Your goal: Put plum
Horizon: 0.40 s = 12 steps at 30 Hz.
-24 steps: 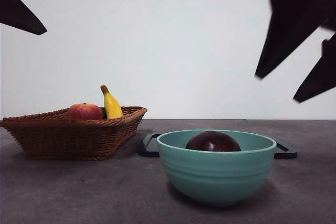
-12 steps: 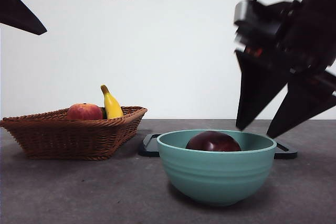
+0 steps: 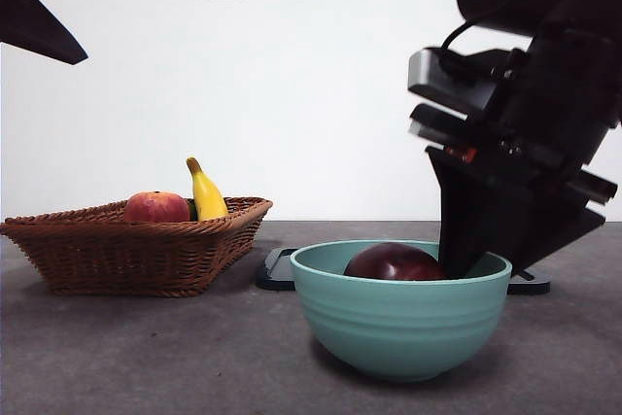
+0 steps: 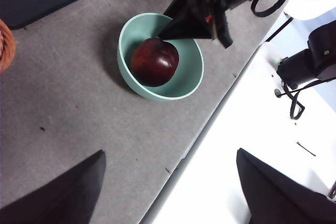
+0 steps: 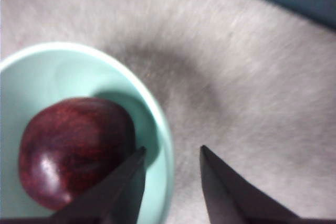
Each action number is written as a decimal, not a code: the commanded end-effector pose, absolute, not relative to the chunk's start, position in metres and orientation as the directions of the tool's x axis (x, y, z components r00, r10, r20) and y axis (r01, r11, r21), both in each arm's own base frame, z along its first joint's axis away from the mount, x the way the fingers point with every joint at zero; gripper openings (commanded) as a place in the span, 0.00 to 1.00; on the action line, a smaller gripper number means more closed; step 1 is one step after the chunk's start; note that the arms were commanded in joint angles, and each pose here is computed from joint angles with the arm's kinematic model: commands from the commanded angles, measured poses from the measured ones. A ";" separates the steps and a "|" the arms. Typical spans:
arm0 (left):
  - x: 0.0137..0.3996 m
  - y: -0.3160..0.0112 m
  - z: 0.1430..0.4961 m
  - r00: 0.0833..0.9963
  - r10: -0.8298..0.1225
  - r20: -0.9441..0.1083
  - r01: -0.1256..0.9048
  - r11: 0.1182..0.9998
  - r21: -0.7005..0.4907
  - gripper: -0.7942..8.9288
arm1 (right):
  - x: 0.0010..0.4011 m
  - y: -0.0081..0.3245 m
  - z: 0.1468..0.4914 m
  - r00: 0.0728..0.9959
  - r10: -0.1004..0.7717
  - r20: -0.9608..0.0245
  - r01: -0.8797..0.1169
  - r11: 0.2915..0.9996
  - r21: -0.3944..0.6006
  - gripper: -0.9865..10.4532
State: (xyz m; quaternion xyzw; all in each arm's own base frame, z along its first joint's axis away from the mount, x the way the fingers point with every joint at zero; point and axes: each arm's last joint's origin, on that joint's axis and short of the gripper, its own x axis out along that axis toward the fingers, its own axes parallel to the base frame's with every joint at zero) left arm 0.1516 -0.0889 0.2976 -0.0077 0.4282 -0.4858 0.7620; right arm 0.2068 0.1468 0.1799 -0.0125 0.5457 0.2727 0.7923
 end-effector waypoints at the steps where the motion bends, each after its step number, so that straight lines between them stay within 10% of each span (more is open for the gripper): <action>1: 0.153 -0.091 0.301 0.161 -0.756 -0.635 0.746 0.514 -0.423 0.49 | 0.207 0.150 0.176 0.248 0.415 -0.875 -0.441 0.853 0.279 0.15; 12: 0.153 -0.091 0.301 0.162 -0.756 -0.634 0.746 0.515 -0.422 0.49 | 0.210 0.153 0.186 0.272 0.441 -0.855 -0.446 0.845 0.294 0.09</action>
